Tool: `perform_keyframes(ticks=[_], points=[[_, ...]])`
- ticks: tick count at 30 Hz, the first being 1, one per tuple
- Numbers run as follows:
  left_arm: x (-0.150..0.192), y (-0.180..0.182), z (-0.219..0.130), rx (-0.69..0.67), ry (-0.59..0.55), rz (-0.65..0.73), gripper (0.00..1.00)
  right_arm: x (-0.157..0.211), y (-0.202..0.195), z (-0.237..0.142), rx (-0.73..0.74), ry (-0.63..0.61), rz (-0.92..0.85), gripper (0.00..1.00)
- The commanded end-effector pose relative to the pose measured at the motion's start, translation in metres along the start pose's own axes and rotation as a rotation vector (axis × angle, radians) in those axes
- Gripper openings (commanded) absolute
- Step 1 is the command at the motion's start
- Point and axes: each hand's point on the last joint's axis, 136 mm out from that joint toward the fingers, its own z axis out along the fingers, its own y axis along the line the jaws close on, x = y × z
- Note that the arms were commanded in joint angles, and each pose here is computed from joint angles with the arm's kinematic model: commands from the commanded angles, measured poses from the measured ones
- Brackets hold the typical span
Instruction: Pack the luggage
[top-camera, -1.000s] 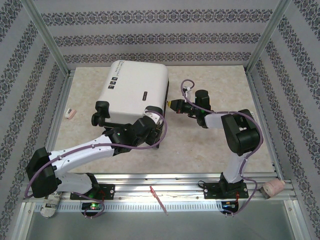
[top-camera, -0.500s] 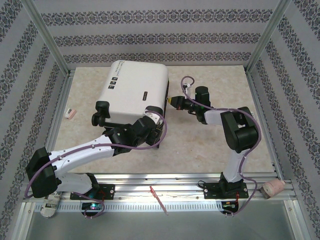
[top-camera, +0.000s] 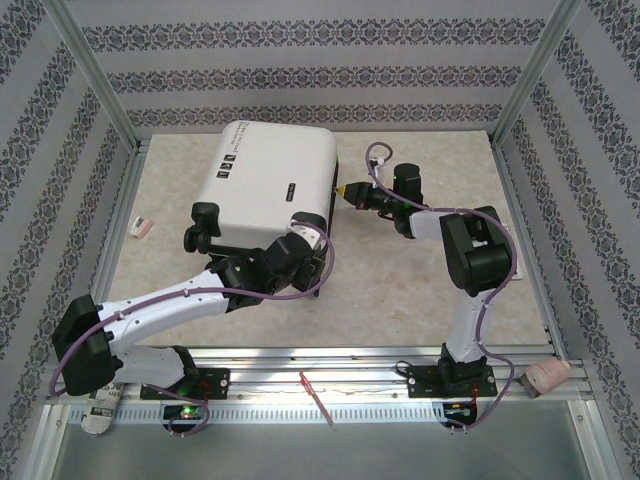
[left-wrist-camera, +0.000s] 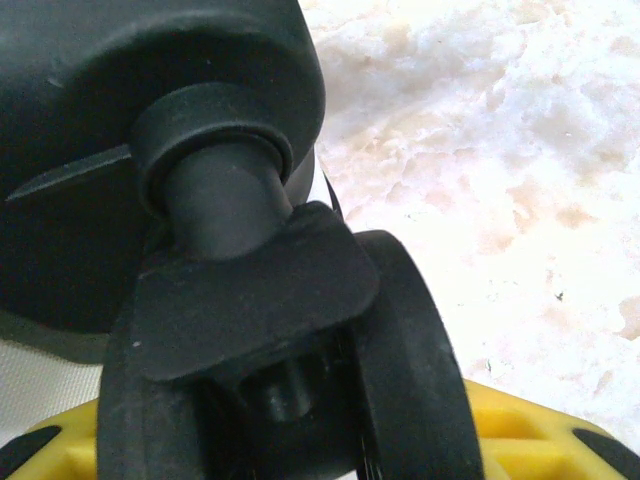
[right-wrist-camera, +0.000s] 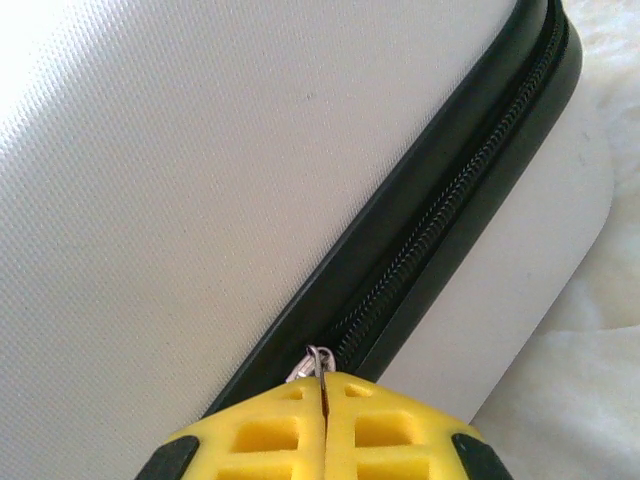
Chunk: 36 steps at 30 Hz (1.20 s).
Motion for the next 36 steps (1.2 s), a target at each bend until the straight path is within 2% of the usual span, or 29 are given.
perform_keyframes(ticks=[1,10,24,26,29,31,33,36], points=[[-0.026,-0.092,-0.040,0.367,-0.109,0.183,0.17,-0.057,-0.039,-0.014,0.154,-0.185,-0.072,0.00],[-0.024,-0.097,-0.040,0.382,-0.095,0.202,0.14,-0.071,-0.048,-0.013,0.171,-0.206,-0.082,0.00],[-0.018,-0.099,-0.045,0.400,-0.080,0.225,0.13,-0.101,-0.087,-0.019,0.339,-0.220,-0.104,0.00],[-0.016,-0.092,-0.044,0.366,-0.085,0.219,0.17,-0.102,-0.089,-0.025,0.341,-0.230,-0.093,0.00],[-0.014,-0.075,-0.041,0.288,-0.101,0.197,0.31,-0.096,-0.089,-0.033,0.345,-0.228,-0.086,0.00],[-0.011,-0.063,-0.038,0.234,-0.111,0.182,0.47,-0.087,-0.088,-0.039,0.344,-0.223,-0.073,0.00],[-0.007,-0.051,-0.035,0.197,-0.118,0.160,0.56,-0.079,-0.086,-0.045,0.350,-0.224,-0.063,0.00],[-0.004,-0.033,-0.031,0.144,-0.132,0.107,0.61,-0.066,-0.081,-0.054,0.350,-0.229,-0.049,0.00]])
